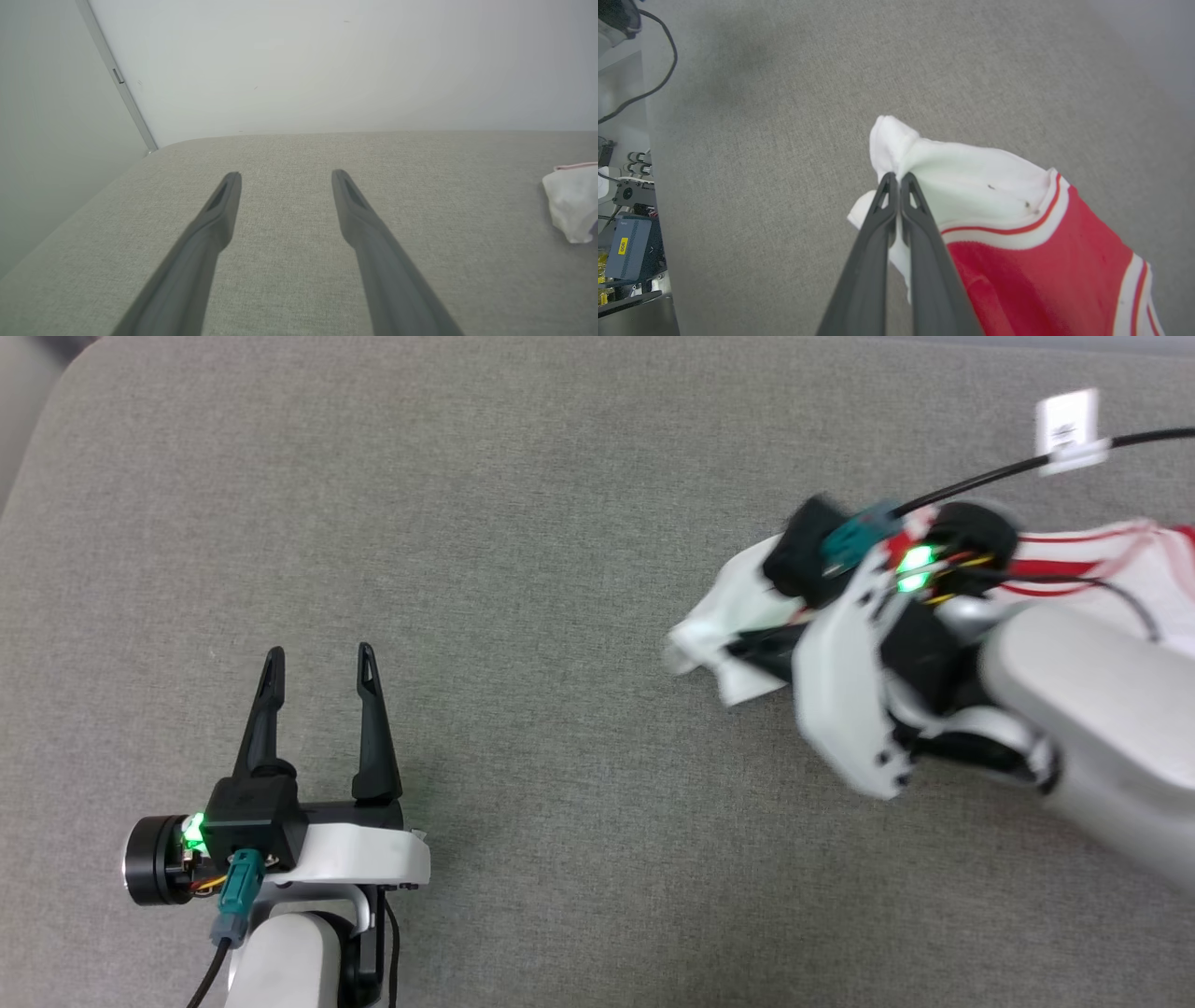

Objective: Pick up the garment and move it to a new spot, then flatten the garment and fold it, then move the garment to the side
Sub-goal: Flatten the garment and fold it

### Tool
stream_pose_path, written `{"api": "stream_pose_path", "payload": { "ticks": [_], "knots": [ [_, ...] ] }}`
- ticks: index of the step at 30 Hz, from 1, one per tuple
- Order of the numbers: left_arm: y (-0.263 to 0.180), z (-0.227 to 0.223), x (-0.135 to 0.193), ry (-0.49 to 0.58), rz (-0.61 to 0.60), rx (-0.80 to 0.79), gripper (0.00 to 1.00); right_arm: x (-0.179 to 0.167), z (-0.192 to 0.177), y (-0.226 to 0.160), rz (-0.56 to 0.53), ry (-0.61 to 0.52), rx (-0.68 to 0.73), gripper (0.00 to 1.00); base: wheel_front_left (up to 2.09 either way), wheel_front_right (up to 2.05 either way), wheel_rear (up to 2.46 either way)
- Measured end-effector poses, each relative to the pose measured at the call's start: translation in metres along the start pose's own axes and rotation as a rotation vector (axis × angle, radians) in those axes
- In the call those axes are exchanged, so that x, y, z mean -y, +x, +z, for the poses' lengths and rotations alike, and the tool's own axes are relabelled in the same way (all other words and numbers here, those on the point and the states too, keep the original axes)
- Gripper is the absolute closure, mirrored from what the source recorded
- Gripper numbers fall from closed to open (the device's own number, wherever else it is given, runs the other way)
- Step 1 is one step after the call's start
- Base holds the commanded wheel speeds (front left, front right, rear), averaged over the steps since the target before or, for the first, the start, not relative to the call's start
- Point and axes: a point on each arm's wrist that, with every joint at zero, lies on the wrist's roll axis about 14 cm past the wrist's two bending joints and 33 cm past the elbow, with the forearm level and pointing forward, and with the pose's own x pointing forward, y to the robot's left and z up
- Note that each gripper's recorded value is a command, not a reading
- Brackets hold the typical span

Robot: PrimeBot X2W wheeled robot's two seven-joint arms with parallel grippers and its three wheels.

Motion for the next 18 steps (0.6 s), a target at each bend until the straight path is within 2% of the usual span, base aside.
{"api": "stream_pose_path", "payload": {
  "ticks": [3, 5, 13, 18],
  "knots": [
    [-0.001, 0.000, -0.004, 0.002, 0.011, -0.002, 0.00, -0.034, 0.012, 0.014, 0.094, -0.028, 0.032, 1.00, 0.00, 0.00, 0.00],
    [-0.002, -0.002, -0.006, 0.003, 0.018, -0.007, 0.00, -0.051, 0.007, 0.022, 0.138, -0.042, 0.014, 1.00, 0.00, 0.00, 0.00],
    [-0.003, -0.008, -0.010, 0.005, 0.032, -0.026, 0.00, -0.119, -0.070, 0.040, 0.288, -0.020, -0.220, 1.00, 0.00, 0.00, 0.00],
    [-0.003, -0.008, -0.008, 0.001, 0.028, -0.027, 0.00, -0.121, -0.072, 0.037, 0.273, -0.028, -0.206, 1.00, 0.00, 0.00, 0.00]
  ]
}}
